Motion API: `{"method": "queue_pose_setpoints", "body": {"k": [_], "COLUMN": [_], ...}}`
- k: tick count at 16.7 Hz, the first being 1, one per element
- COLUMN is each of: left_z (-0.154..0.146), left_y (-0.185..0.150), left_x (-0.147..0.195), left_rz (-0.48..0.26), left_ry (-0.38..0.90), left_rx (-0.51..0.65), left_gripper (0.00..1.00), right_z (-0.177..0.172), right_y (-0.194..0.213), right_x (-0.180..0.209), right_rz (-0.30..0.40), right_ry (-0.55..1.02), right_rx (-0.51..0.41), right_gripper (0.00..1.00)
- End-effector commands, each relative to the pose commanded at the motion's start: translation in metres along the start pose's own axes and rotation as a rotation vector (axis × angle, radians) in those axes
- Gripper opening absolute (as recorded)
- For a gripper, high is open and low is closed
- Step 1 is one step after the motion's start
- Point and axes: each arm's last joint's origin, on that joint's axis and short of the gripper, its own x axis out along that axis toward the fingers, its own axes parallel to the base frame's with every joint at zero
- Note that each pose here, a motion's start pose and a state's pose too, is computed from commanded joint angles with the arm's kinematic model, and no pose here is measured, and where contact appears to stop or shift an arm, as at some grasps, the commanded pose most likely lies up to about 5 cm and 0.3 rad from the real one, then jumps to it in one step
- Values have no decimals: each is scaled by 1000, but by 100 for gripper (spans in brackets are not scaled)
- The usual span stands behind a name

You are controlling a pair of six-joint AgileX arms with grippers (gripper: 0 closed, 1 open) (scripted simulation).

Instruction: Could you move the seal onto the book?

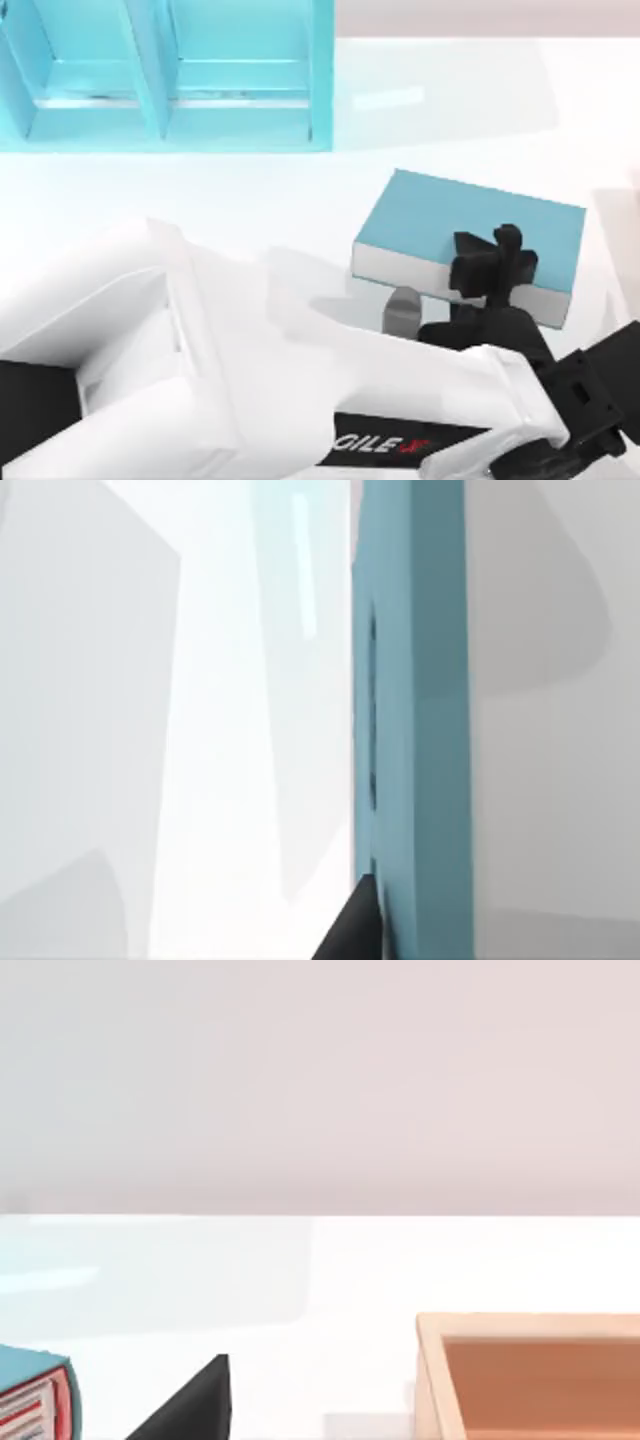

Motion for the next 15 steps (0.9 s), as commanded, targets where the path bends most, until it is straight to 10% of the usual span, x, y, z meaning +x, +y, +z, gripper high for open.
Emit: {"method": "queue_pose_setpoints", "body": {"k": [15], "left_z": [2], "left_y": [9], "left_x": [0], "left_rz": [0], "left_ry": [-10], "left_rx": [10], "left_gripper": [0], "right_z": [0], "right_y": [0], "right_x": [0], "right_rz": [0], "right_ry": [0], "right_rx": [0], "right_gripper": [100]}}
